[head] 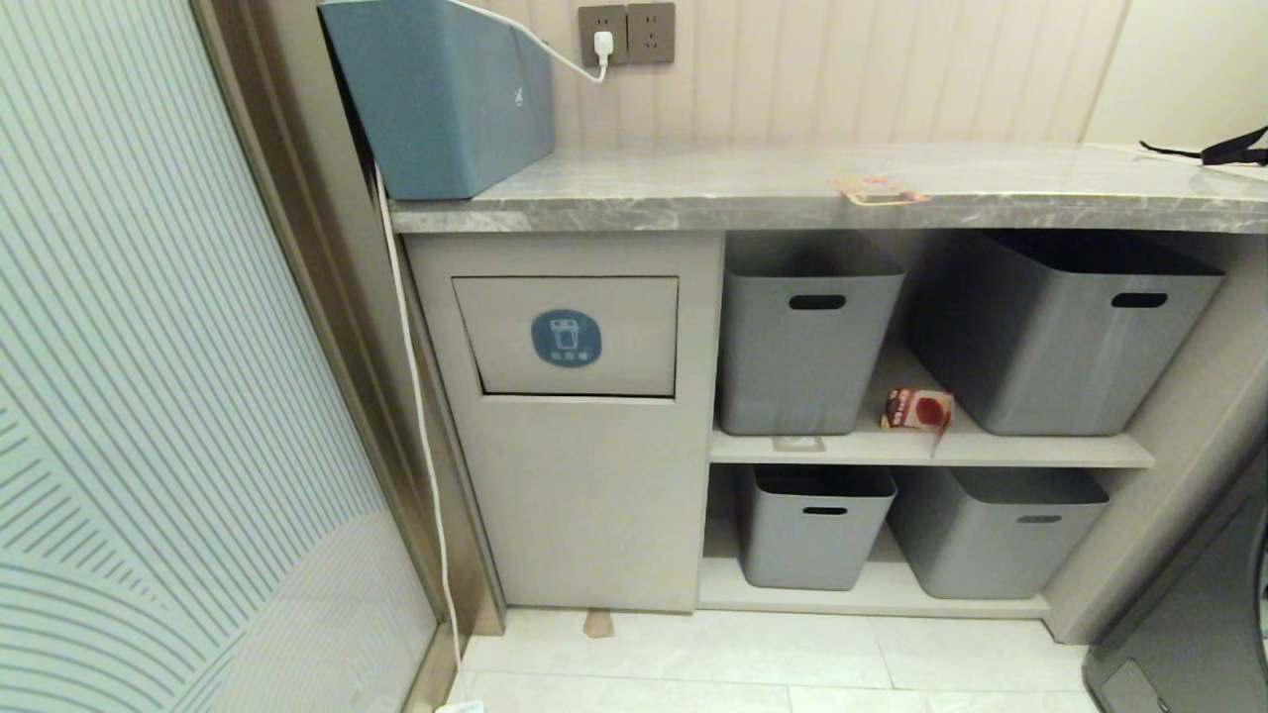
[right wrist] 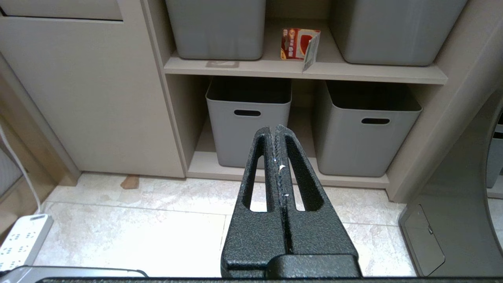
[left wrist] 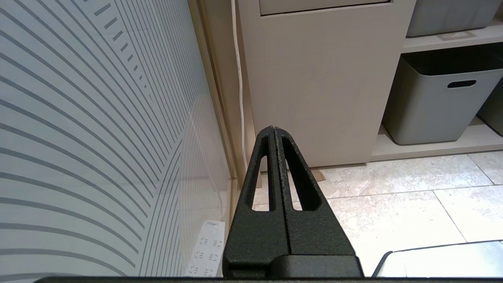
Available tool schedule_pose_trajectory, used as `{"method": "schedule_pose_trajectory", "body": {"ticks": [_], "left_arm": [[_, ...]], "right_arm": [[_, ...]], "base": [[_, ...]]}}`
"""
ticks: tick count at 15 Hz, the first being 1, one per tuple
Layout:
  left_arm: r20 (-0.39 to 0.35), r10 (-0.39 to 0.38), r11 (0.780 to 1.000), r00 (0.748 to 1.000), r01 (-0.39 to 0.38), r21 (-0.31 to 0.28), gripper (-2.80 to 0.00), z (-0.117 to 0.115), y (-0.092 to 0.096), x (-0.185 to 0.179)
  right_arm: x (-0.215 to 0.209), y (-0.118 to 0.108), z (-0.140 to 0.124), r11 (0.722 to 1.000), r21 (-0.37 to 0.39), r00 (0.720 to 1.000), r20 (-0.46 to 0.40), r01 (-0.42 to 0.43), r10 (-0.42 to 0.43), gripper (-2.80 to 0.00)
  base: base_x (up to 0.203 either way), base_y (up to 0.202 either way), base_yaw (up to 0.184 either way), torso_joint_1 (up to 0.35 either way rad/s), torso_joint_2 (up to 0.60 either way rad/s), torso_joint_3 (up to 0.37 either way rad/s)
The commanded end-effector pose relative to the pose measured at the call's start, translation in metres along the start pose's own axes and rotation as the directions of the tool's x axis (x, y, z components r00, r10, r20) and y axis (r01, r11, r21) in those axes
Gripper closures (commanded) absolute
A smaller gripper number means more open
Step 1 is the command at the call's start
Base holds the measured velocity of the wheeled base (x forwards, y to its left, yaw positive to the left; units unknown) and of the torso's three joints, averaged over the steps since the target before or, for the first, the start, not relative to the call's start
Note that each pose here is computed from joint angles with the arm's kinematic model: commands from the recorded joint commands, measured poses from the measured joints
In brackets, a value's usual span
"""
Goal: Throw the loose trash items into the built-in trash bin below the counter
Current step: Pick up the garbage
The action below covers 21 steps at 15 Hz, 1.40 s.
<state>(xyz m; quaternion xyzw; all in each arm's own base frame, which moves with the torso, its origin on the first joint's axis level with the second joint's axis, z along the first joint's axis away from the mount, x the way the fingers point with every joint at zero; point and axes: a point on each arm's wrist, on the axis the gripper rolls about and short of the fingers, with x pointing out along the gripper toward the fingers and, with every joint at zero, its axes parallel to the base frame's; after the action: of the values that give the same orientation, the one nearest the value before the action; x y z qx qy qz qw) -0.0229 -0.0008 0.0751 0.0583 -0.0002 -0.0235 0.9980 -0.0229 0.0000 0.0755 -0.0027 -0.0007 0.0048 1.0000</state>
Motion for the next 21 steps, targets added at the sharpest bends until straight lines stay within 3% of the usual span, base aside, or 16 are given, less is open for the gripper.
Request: {"method": "schedule_pose_trajectory", "body": {"ticks": [1,6,14,21], "left_arm": [[0.0,0.0,1.0,1.0,0.0,0.008,0.0,-0.0001,0.0,0.0],[-0.002,0.008,1.0,1.0,-0.008,0.0,0.0,-0.0003,0.0001,-0.0001],[0.001,-0.002,0.999,1.0,0.002,0.04,0.0,0.0001,0.0,0.0],[0.001,-0.001,0.999,1.0,0.001,0.04,0.0,0.0001,0.0,0.0]], "right_arm": [[-0.0001,0.0,0.0001,1.0,-0.001,1.0,0.002,-0.001,0.001,0.0],[-0.0001,0.0,0.0001,1.0,-0.001,1.0,0.002,-0.001,0.001,0.0],[-0.0001,0.0,-0.0001,1.0,-0.001,1.0,0.0,-0.001,0.001,0.0],[-0.0001,0.0,0.0001,1.0,-0.001,1.0,0.002,-0.001,0.001,0.0]], "base": [[0.0,0.0,0.0,0.0,0.0,0.0],[0.0,0.0,0.0,0.0,0.0,0.0],[0.0,0.0,0.0,0.0,0.0,0.0],[0.0,-0.172,-0.001,0.003,0.0,0.002]]}}
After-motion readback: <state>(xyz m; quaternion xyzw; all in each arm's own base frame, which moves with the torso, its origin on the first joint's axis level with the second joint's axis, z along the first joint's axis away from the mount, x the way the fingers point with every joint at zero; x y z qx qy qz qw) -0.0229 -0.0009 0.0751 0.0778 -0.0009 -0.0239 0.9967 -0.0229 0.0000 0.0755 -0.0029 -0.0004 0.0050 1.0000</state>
